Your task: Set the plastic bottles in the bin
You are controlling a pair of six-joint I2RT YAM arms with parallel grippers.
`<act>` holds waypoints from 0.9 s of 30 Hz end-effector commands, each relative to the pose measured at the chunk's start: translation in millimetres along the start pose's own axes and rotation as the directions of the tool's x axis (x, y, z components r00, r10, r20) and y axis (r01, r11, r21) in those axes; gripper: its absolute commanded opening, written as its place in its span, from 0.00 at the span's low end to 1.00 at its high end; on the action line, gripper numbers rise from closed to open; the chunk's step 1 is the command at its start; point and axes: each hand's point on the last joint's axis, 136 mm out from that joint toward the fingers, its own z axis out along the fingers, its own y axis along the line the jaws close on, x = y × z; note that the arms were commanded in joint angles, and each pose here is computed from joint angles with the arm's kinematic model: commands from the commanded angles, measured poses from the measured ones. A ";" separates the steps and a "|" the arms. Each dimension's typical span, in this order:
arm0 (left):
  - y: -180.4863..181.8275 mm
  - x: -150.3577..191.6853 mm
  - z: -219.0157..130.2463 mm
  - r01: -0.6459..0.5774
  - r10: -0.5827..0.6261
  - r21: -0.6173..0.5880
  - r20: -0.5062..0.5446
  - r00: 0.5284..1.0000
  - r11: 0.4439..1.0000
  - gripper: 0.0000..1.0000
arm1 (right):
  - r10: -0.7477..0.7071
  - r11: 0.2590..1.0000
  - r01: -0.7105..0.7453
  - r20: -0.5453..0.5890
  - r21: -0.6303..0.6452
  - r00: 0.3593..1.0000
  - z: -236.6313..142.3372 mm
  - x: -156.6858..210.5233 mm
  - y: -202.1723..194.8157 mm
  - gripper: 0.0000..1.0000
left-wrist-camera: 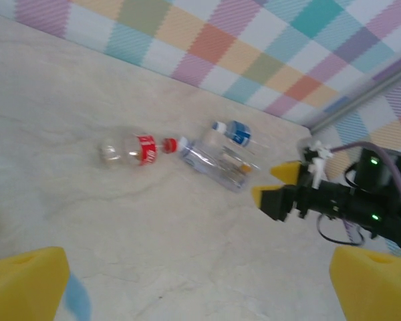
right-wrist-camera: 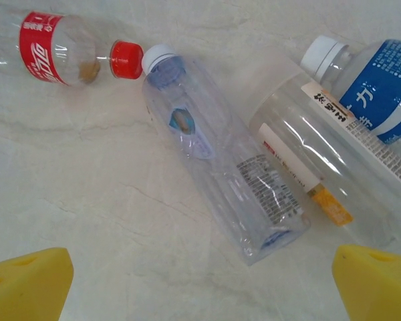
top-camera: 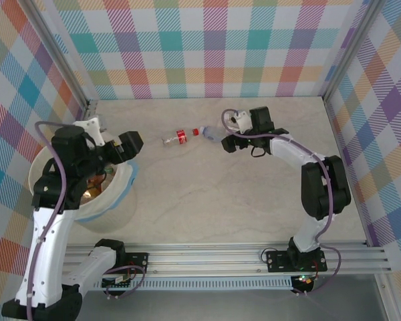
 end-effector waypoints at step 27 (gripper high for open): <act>-49.1 37.2 69.3 -0.057 0.082 0.173 -0.138 0.987 0.983 1.00 | -0.259 0.966 0.252 -0.242 -0.062 0.935 86.7 31.8 -21.1 0.82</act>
